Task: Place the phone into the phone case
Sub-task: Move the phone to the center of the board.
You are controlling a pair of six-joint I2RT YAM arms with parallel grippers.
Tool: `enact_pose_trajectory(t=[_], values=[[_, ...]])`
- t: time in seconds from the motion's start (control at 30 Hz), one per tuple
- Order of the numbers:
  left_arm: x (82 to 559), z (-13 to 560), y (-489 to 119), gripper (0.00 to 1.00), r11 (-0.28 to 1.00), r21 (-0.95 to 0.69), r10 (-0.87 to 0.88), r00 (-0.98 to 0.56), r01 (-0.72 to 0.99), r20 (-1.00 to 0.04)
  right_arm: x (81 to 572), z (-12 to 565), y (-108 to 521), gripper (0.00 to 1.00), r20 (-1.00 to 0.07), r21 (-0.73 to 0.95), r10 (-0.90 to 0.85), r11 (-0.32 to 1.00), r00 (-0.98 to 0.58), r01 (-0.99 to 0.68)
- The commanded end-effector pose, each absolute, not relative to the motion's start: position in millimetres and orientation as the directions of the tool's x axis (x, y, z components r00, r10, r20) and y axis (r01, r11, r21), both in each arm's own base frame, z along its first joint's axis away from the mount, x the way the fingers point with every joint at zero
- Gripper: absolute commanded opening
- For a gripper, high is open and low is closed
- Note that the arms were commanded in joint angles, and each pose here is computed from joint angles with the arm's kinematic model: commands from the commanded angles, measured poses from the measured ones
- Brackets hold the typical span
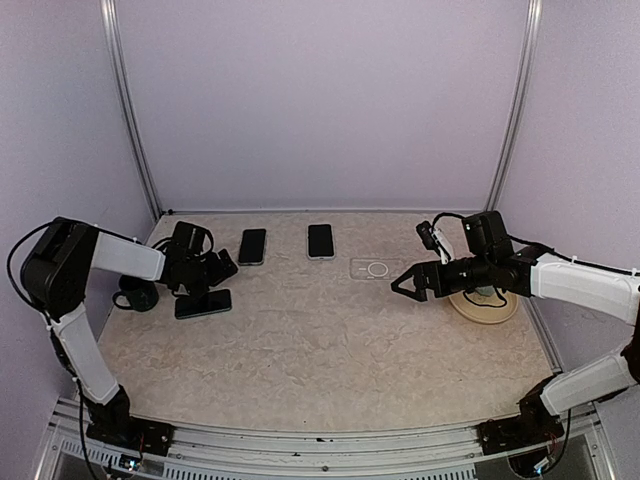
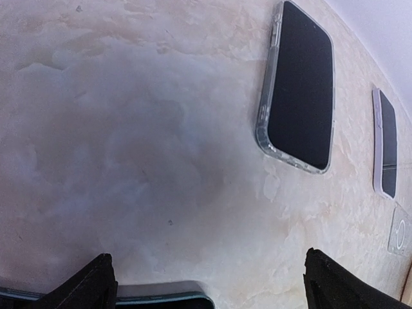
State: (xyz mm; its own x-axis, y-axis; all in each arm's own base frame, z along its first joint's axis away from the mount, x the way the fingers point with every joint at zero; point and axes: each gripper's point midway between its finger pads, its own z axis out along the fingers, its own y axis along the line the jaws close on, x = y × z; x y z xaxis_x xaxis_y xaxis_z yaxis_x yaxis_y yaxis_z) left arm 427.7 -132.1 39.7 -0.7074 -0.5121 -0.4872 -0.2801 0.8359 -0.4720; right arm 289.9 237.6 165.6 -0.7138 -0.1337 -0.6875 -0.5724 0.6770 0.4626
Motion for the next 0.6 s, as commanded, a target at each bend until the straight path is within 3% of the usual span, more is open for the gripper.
enact_pose_trajectory(t=[0.0, 0.27, 0.57], values=[[399, 22, -128, 0.99, 0.858, -0.385, -0.492, -0.756, -0.339, -0.431, 292, 167, 237, 1.00, -0.693, 0.472, -0.117, 0.673, -0.712, -0.570], [407, 67, -82, 0.99, 0.832, -0.333, -0.553, -0.622, -0.444, -0.554, 291, 167, 236, 1.00, -0.692, 0.469, -0.122, 0.673, -0.712, -0.572], [395, 73, -48, 0.99, 0.805, -0.303, -0.581, -0.569, -0.510, -0.582, 291, 163, 237, 1.00, -0.688, 0.474, -0.125, 0.669, -0.715, -0.573]])
